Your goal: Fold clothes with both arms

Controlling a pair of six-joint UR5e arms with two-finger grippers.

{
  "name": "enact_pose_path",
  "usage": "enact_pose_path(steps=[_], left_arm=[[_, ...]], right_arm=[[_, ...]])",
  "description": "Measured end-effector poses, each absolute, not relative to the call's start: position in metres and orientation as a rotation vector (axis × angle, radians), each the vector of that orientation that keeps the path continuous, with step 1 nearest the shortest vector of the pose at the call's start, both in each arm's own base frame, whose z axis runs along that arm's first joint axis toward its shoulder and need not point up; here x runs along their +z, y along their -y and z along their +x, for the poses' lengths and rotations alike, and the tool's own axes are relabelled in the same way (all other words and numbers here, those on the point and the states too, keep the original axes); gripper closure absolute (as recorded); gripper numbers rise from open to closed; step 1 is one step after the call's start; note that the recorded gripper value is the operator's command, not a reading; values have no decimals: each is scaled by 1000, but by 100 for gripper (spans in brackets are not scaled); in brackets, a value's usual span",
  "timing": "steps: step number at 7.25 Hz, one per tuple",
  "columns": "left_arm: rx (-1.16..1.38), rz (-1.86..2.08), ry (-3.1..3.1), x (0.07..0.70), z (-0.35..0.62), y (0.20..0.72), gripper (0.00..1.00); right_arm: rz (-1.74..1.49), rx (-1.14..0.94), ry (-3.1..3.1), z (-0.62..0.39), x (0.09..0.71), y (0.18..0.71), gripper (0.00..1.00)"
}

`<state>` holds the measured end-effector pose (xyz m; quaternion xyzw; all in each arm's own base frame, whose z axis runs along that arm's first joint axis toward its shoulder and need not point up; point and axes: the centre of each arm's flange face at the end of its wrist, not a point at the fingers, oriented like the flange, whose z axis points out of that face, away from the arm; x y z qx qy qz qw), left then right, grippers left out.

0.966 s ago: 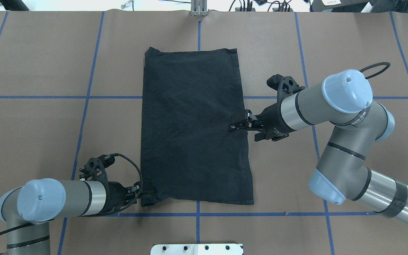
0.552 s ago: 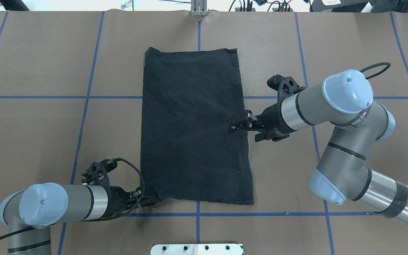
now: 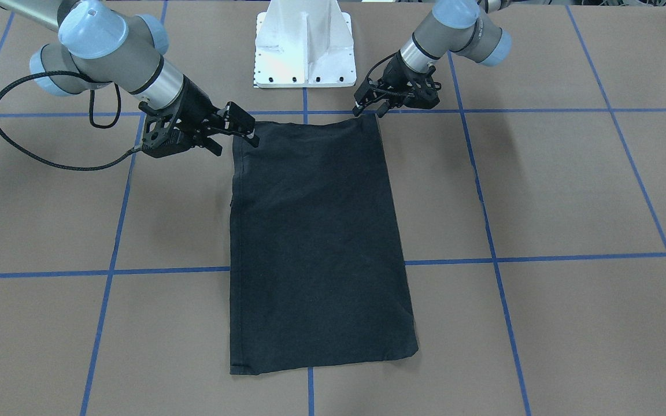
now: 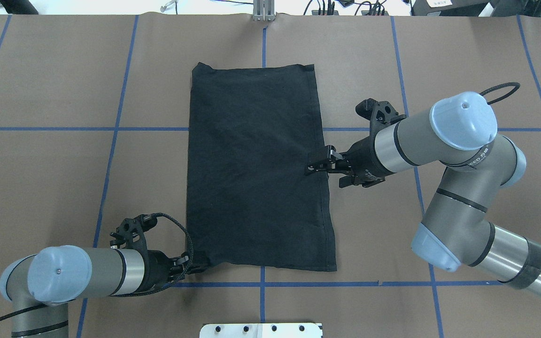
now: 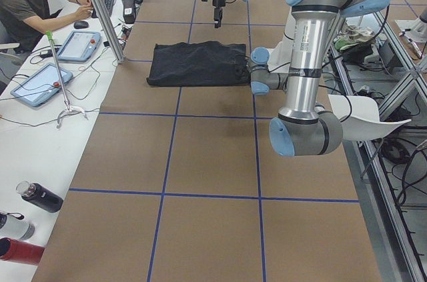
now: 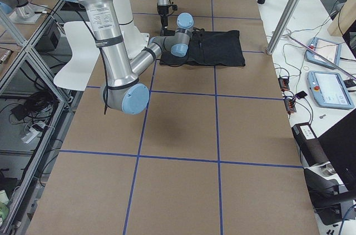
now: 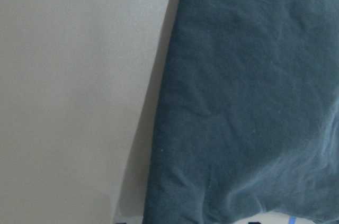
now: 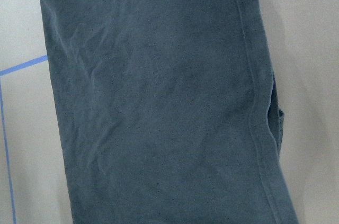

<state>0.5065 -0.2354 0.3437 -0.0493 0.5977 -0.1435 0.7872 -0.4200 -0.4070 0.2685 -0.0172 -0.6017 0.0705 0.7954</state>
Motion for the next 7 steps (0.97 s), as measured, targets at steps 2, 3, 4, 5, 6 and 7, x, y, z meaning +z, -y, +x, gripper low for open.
enact_pose_path(steps=[2,3,4,5,6,7], left_arm=[[-309,-106,-1287,344,507,235,41],[-309,-106,-1289,343,508,236,48],[-308,-107,-1291,342,508,236,53],[-307,-107,-1294,340,508,236,58],[-307,-107,-1296,339,509,236,63],[-306,-108,-1297,339,509,236,63]], right_arm=[[-37,150,1294,-419,268,406,0],[-38,150,1294,-419,269,406,0],[-38,150,1293,-419,269,406,0],[-38,151,1292,-419,270,407,0],[-38,151,1291,-419,270,407,0],[-39,152,1290,-419,271,406,0]])
